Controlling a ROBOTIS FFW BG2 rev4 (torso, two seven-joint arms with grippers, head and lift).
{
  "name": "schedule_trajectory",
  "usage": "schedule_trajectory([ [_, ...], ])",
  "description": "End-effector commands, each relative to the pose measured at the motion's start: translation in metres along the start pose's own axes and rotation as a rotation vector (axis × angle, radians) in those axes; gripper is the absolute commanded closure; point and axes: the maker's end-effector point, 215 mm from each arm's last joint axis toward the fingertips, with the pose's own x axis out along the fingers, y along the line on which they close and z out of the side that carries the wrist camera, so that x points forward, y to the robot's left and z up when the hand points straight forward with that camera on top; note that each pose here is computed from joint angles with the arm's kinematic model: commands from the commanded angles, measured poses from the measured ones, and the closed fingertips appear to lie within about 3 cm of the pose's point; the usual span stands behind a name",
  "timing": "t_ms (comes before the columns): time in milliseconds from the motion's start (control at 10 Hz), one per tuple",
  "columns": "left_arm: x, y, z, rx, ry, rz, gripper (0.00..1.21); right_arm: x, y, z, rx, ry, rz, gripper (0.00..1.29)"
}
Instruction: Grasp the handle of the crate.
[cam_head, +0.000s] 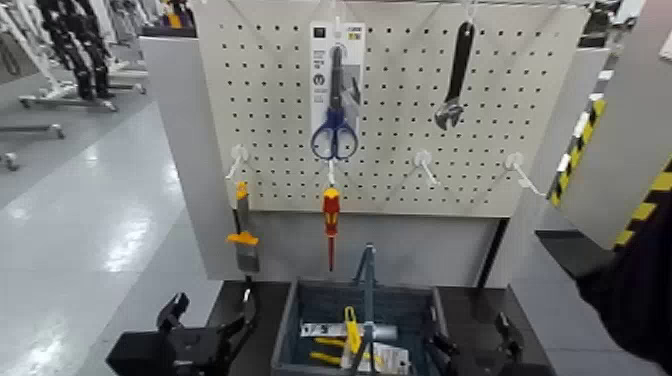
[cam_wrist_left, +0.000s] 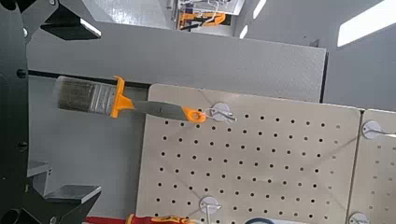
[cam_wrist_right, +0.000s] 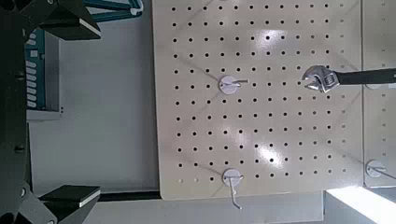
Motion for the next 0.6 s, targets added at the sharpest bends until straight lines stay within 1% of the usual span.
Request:
schedule_trajectory([
  [100, 0.002, -0.001, -0.001, -0.012, 0.004, -0.002, 0.14, 0.001, 0.000, -0.001, 0.001, 0.002, 0.000, 0.13],
  [300, 0.006, -0.003, -0.006, -0.047, 0.027, -0.014, 0.13, 0.001, 0.001, -0.002, 0.004, 0.005, 0.002, 0.13],
  [400, 0.011, -0.010, -0.013, -0.083, 0.058, -0.046, 0.13, 0.001, 0.000, -0.002, 0.005, 0.005, 0.002, 0.13],
  [500, 0.021, -0.022, -0.024, -0.157, 0.121, -0.116, 0.13, 0.001, 0.001, -0.003, 0.008, 0.009, 0.003, 0.13],
  [600, 0.031, -0.035, -0.027, -0.208, 0.165, -0.191, 0.13, 0.001, 0.001, -0.004, 0.007, 0.011, 0.003, 0.13],
])
